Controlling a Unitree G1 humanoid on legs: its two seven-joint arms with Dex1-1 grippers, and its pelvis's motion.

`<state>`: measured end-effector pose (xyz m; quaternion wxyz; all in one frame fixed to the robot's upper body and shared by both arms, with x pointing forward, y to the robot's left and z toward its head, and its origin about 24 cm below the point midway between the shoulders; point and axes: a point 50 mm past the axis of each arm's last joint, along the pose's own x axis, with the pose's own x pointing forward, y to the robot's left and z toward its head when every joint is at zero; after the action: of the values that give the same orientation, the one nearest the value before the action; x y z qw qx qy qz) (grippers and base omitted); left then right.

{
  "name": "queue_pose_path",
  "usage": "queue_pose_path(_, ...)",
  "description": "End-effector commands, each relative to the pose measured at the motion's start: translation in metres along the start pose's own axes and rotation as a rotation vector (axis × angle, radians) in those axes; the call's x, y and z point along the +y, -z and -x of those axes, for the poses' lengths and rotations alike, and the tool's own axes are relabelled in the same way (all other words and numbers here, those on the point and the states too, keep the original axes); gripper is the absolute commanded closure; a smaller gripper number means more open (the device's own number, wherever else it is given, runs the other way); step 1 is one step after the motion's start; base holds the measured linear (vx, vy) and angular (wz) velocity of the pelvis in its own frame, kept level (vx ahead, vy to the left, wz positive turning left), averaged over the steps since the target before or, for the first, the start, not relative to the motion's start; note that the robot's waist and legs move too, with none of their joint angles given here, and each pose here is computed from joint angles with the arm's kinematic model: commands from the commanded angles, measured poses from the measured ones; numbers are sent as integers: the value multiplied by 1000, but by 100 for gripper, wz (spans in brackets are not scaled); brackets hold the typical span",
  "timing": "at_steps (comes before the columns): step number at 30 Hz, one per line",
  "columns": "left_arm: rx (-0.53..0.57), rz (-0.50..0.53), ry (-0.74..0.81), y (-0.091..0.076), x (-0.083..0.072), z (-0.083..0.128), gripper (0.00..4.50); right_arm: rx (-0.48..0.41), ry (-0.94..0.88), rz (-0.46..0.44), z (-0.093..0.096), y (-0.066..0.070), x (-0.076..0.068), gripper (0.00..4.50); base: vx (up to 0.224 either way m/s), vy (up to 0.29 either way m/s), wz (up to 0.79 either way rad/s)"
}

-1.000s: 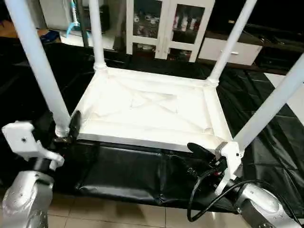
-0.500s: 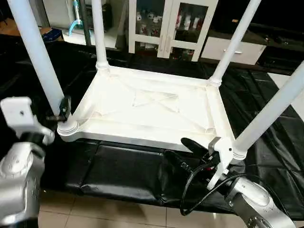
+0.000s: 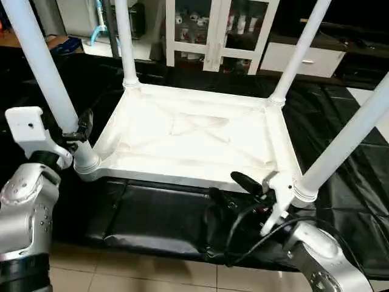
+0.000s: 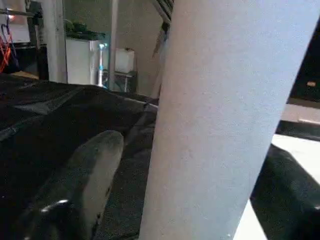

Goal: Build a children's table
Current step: Rotate leg to tighten, then flip table

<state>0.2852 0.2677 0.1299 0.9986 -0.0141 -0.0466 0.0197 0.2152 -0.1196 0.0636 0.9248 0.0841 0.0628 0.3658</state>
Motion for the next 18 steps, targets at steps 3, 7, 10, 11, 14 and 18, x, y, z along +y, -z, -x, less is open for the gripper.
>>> queue_pose_path(3, 24, -27, -10, 2, -1, 0, 84, 0, 46, 41, -2, 0, -10, 77, 0, 0, 0)
queue_pose_path(7, 21, -31, -34, 3, 2, -1, 124, -14, 59, 53, -7, -5, -14, 77, 0, 0, 0)
queue_pose_path(10, 31, -32, -28, 4, 2, -1, 143, -15, 63, 53, -8, -5, -15, 77, 0, 0, 0)
queue_pose_path(11, 43, -44, -22, 6, 2, 0, 157, -14, 66, 61, -10, -4, -15, 77, 0, 0, 0)
queue_pose_path(14, 62, -40, -11, 5, -1, 1, 172, -31, 79, 55, -11, -7, -16, 77, 0, 0, 0)
queue_pose_path(18, 102, -38, 5, 7, -4, 4, 203, -39, 166, 28, -6, -5, -22, 77, 0, 0, 0)
